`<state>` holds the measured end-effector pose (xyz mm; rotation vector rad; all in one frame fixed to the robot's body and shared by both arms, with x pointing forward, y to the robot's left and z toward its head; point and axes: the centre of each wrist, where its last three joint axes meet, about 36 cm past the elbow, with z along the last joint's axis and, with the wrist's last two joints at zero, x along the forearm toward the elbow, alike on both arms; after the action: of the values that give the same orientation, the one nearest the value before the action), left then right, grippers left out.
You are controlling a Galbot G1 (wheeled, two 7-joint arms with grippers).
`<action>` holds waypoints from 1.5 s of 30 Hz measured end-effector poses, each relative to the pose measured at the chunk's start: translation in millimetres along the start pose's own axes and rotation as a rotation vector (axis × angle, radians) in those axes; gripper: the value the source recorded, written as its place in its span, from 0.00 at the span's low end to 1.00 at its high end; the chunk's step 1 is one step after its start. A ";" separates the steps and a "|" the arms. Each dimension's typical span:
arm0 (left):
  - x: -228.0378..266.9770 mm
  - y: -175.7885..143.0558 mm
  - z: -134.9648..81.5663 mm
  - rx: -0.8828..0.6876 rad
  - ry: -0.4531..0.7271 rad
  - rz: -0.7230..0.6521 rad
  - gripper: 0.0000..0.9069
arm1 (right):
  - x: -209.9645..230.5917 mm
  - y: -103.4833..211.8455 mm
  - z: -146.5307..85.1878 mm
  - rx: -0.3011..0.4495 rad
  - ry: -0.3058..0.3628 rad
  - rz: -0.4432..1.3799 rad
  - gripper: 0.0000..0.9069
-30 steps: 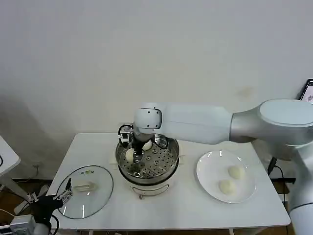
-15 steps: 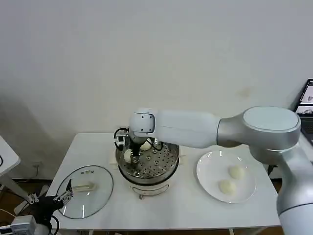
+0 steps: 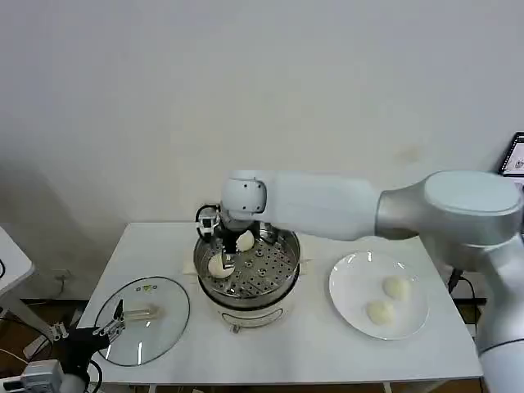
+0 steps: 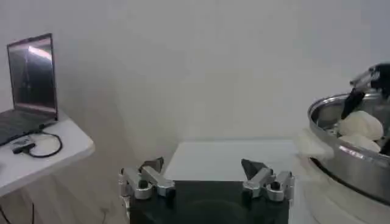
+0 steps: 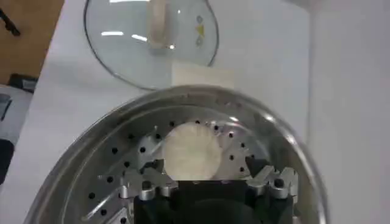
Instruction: Take steamed baozi put them in steamer then cover it.
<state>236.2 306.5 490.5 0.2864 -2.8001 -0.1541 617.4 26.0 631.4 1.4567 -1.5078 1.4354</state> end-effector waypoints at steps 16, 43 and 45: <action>2.1 -10.5 2.0 -0.018 0.019 0.056 1.00 | 121.6 5.5 168.7 0.124 0.111 0.070 1.00; 0.0 -12.0 17.4 -0.049 0.060 0.064 1.00 | 39.1 160.8 369.7 0.031 0.218 -0.145 1.00; 0.4 -12.0 17.8 -0.047 0.060 0.063 1.00 | 31.9 166.1 374.6 0.024 0.225 -0.156 1.00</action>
<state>232.2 296.0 472.2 0.1881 -2.7384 -0.1928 549.8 -364.5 522.3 1.3444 -1.2166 1.4719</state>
